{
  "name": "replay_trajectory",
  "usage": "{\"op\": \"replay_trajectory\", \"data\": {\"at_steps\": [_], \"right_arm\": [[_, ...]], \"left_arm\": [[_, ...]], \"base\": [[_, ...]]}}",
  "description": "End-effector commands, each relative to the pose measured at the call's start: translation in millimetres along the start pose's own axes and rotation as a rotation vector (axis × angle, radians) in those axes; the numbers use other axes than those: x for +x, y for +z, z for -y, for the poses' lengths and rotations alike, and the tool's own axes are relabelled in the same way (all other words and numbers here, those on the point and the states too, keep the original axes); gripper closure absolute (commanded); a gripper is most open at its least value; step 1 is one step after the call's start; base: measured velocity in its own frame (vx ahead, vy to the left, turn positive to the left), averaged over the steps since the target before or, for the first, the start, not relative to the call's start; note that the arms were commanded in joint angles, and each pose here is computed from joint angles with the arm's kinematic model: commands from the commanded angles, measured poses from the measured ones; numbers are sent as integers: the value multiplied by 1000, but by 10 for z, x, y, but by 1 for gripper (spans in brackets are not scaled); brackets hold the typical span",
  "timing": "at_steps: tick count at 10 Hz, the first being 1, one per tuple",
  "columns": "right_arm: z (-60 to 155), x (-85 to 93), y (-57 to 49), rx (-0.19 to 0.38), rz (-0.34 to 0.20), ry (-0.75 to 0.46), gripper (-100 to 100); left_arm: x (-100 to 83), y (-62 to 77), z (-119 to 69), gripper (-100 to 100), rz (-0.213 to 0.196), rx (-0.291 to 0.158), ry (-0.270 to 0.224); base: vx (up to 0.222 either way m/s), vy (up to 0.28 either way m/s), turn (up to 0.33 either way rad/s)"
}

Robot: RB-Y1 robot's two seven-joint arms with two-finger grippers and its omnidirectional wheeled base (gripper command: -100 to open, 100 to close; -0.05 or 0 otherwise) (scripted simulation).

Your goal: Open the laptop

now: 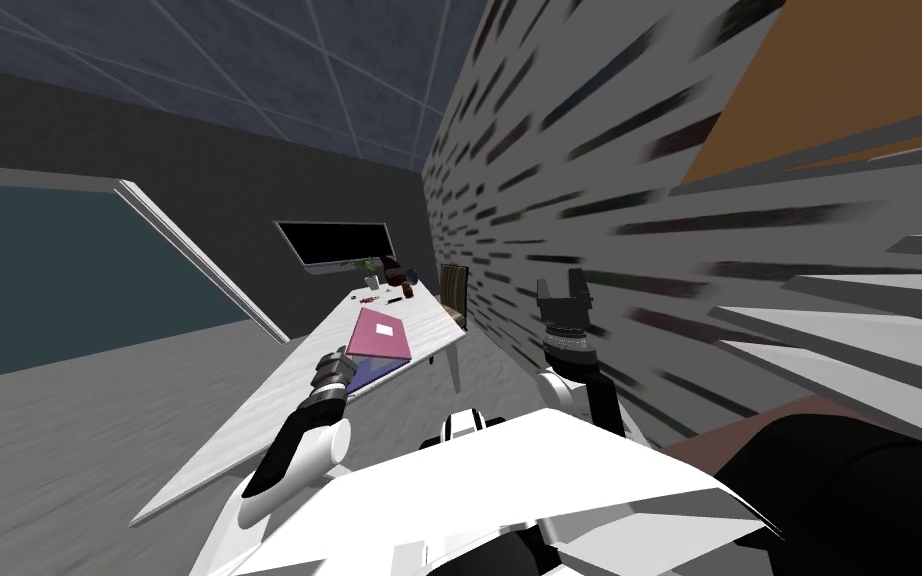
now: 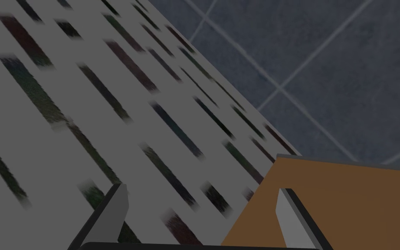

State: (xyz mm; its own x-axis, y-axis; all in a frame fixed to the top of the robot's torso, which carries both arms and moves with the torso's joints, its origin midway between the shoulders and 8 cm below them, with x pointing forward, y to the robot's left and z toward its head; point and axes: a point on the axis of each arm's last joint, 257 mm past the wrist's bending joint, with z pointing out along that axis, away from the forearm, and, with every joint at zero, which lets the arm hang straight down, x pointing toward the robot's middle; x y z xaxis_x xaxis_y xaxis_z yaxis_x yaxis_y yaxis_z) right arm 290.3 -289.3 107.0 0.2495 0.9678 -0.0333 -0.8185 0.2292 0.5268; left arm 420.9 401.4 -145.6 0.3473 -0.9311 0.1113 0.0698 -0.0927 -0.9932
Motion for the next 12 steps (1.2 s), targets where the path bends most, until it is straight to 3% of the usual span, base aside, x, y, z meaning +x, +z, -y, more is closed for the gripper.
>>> {"op": "replay_trajectory", "data": {"at_steps": [1,2,3,6,7,9,10,11,12], "right_arm": [[0,0,0,0,0,0,0],[0,0,0,0,0,0,0],[0,0,0,0,0,0,0],[0,0,0,0,0,0,0],[0,0,0,0,0,0,0],[0,0,0,0,0,0,0],[0,0,0,0,0,0,0],[0,0,0,0,0,0,0],[0,0,0,0,0,0,0]], "left_arm": [[29,38,-172,100,-9,-15,-69],[50,61,-224,100,-14,-14,-113],[40,43,-168,100,-10,-9,-83],[121,108,-380,100,-40,-3,-217],[107,107,-450,100,-36,-15,-217],[148,139,-562,100,-51,-9,-302],[133,135,-628,100,-47,-19,-302],[110,162,-492,-100,-44,-17,-294],[110,162,-492,-100,-44,-17,-294]], "base": [[-20,27,47],[-28,43,89],[-19,18,20],[-14,31,45],[-7,30,15],[-9,27,43],[-11,25,14],[-9,4,-7],[-5,-8,-5]]}}
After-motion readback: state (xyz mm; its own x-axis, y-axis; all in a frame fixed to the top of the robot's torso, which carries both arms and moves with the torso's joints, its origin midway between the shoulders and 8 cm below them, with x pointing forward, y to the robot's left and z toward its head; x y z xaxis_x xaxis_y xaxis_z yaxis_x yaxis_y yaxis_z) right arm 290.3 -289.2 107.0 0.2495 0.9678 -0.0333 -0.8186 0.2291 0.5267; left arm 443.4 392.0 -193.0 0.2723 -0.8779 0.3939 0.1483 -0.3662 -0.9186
